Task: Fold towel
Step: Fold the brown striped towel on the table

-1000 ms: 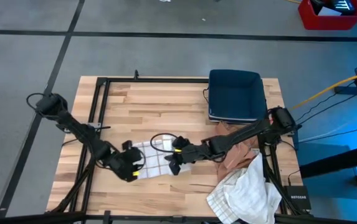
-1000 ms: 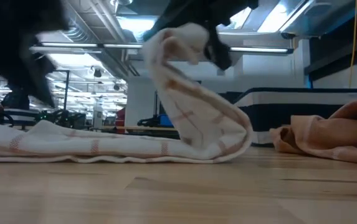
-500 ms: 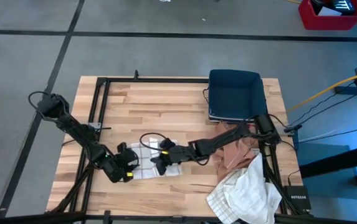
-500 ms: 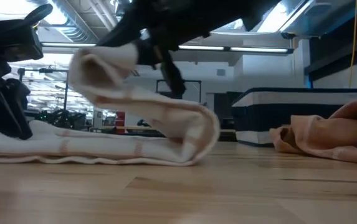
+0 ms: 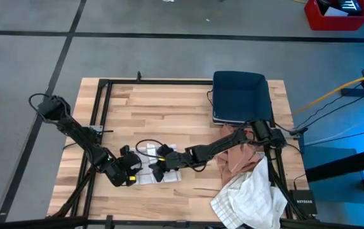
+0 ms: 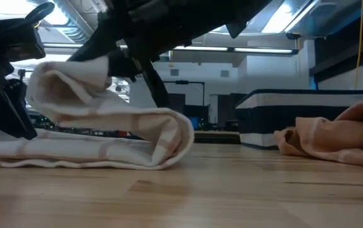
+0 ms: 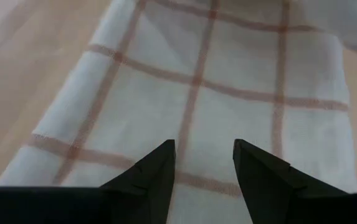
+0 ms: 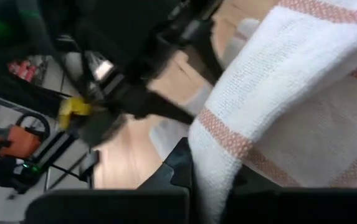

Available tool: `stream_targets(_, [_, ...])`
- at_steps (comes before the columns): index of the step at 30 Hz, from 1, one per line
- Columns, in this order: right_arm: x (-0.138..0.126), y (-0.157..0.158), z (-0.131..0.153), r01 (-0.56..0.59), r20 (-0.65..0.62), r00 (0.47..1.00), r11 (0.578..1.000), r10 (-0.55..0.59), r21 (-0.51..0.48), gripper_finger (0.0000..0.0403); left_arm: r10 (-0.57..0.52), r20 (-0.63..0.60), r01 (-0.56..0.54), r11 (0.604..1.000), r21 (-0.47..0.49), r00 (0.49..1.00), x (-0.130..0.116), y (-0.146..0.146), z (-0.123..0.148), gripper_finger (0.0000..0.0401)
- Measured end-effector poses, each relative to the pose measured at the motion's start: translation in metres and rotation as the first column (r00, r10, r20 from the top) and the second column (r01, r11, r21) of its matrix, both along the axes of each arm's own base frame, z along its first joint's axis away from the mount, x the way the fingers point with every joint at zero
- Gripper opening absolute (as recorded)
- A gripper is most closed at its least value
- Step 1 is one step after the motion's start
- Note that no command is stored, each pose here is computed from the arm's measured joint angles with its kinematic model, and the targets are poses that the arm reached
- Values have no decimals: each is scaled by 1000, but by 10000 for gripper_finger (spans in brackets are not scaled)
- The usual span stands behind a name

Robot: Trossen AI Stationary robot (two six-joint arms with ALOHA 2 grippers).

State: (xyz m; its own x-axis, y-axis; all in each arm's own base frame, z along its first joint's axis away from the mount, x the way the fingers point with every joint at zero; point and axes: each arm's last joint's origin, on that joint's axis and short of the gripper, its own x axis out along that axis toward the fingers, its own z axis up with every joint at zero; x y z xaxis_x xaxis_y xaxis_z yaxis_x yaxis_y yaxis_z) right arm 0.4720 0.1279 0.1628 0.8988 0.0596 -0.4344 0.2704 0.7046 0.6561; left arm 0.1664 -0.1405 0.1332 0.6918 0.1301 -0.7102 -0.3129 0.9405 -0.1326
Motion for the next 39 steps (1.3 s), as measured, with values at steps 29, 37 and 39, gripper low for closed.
stream_targets(29, [5, -2, -5, 14, 50, 999, 999, -16, 50, 21, -21, -28, 20, 999, -28, 999, 23, 1, -24, 155])
stream_targets(37, [4, -3, -7, 29, 23, 999, 999, -30, 38, 21, -76, -24, 75, 996, -49, 997, 14, 0, -2, 155])
stream_targets(39, [4, -3, -7, 30, 21, 999, 999, -31, 37, 21, -69, -24, 67, 996, -61, 997, 11, 1, 13, 155])
